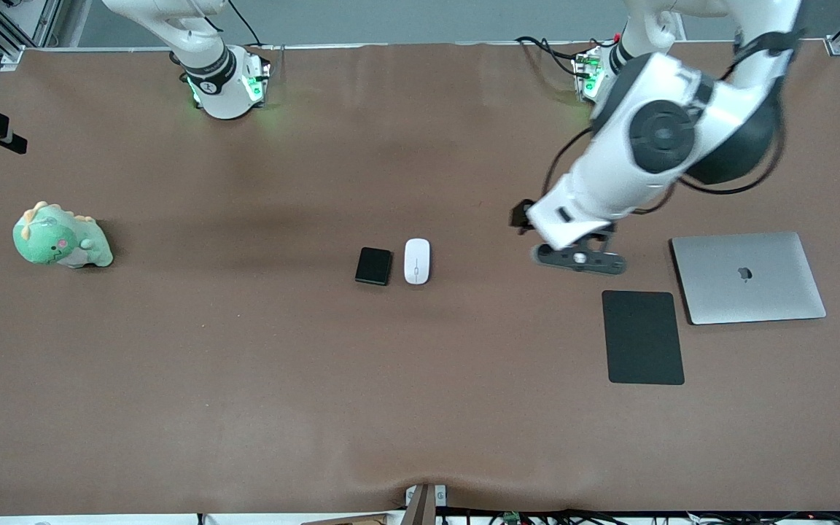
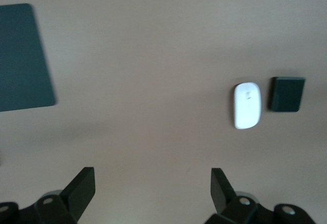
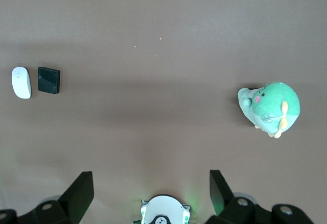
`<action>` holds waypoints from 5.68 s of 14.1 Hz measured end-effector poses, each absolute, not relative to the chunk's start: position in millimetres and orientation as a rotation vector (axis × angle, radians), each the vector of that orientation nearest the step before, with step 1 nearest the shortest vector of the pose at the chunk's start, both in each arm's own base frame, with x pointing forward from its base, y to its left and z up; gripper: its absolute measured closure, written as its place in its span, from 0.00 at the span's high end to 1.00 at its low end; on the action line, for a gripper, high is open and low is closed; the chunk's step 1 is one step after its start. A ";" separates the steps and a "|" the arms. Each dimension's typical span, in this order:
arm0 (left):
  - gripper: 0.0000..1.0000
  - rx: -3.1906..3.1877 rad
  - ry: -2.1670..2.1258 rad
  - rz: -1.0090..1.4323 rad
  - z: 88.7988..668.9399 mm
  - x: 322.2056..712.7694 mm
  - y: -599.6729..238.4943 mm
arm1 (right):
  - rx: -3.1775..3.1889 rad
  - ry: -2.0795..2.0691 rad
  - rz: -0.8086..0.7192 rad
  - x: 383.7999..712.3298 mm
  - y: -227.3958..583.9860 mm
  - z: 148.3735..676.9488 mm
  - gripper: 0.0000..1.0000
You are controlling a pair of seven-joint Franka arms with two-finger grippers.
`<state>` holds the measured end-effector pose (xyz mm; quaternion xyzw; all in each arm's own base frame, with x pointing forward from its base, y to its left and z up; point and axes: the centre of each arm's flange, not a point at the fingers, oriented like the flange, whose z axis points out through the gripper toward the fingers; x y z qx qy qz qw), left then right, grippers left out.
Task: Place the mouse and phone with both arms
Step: 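Reach the left gripper down over the white mouse, then grasp and lift the mouse with the left gripper while the right gripper reaches out, then carry the mouse onto the mouse pad while the right gripper reaches the phone, then release the mouse on the pad while the right gripper grasps the phone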
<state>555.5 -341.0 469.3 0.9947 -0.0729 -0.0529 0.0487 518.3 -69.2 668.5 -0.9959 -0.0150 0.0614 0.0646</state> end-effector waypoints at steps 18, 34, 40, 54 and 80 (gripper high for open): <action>1.00 3.081 -0.216 -0.110 227.7 488.3 -541.2 | -2.991 -0.037 0.332 551.2 -69.0 609.9 1.00; 0.81 3.147 -0.096 -0.147 171.0 467.0 -551.3 | -2.820 -0.076 0.586 594.1 -47.8 498.1 1.00; 0.62 3.118 -0.019 -0.075 200.3 493.8 -544.3 | -2.798 -0.235 0.610 603.3 35.2 439.3 1.00; 0.62 3.250 -0.005 -0.261 283.3 667.0 -226.7 | -2.804 0.128 0.324 554.7 271.1 314.4 1.00; 1.00 3.215 -0.086 0.080 354.6 685.0 -89.0 | -2.948 0.404 0.269 522.1 377.2 169.8 0.81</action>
